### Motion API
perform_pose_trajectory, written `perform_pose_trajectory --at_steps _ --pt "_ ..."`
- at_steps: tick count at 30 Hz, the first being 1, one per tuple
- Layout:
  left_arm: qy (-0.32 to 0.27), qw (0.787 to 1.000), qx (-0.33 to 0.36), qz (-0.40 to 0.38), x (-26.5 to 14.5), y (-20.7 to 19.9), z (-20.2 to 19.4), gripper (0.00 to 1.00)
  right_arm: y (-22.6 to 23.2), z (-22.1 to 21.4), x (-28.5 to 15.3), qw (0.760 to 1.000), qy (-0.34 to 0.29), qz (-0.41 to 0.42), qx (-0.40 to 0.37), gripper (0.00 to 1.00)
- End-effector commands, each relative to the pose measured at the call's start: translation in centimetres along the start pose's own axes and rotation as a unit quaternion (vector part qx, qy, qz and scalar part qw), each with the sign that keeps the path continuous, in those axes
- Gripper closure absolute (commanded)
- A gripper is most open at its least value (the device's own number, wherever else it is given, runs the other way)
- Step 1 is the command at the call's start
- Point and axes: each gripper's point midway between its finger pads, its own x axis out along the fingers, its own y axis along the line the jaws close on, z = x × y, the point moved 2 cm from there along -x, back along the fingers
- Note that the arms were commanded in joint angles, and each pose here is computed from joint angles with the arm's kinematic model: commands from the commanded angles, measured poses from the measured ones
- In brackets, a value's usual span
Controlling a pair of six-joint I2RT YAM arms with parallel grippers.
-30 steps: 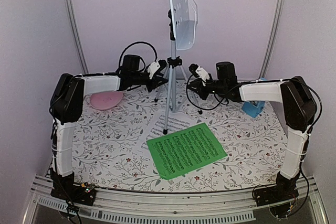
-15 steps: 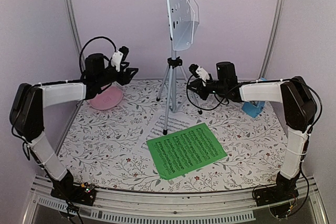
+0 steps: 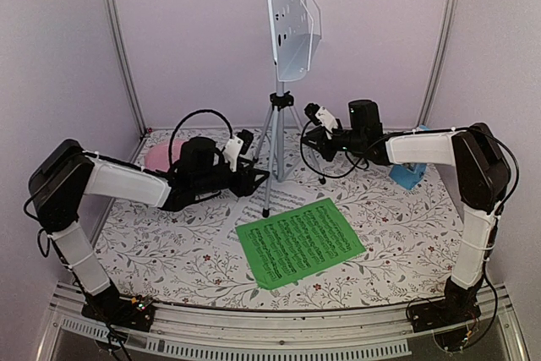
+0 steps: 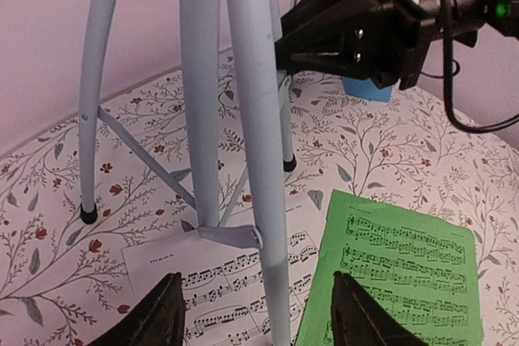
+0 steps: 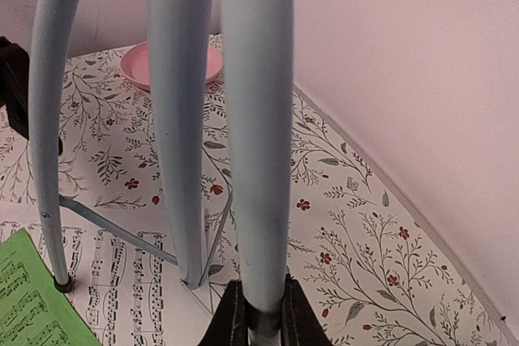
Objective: Set up the instrument practice props
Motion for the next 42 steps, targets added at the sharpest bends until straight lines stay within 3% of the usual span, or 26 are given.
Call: perform_pose_trajectory --at_steps 1,10,15,17,22,25,28,32,34,37,42 --pt "0.0 1.0 -0.013 -0.011 2.0 -1.7 -0.6 0.38 0.0 -0.8 -0.7 1.0 0.018 0.001 0.022 0.96" --pt "0.035 0.999 -0.028 0.021 4.9 -1.1 -2.5 0.44 0.0 -0.9 -0.7 0.999 0.022 -0.002 0.025 0.97" --pt "0.052 0.998 -0.029 0.015 5.6 -1.2 -3.1 0.65 0.4 -0.7 -0.9 0.999 0.017 0.011 0.026 0.93" --pt "0.055 0.998 -0.028 0.01 5.7 -1.2 -3.3 0.69 0.6 -0.6 -0.9 0.999 0.014 0.018 0.027 0.93" --pt "0.062 0.997 -0.041 0.014 6.2 -1.2 -4.1 0.59 0.9 -0.7 -0.7 0.999 0.012 0.028 0.038 0.93" --pt "0.06 0.997 -0.043 0.02 6.2 -1.0 -4.1 0.65 1.2 -0.8 -0.7 0.999 0.012 0.033 0.039 0.92" --pt "0.064 0.997 -0.039 0.017 6.2 -1.0 -4.3 0.8 1.3 -0.8 -0.9 0.999 0.013 0.033 0.036 0.83" --pt "0.074 0.997 -0.034 0.013 6.1 -1.1 -4.7 0.97 1.7 -0.8 -1.6 0.999 0.014 0.037 0.038 0.51" --pt "0.075 0.997 -0.033 0.012 6.1 -1.1 -4.8 1.0 2.0 -1.2 -1.9 0.998 0.017 0.042 0.04 0.39" --pt "0.075 0.997 -0.031 0.012 6.0 -1.1 -4.6 1.0 2.1 -2.3 -2.0 0.998 0.026 0.046 0.045 0.32" --pt "0.071 0.997 -0.025 0.014 5.7 -1.0 -4.1 1.0 1.1 -3.5 -2.2 0.997 0.03 0.045 0.06 0.32"
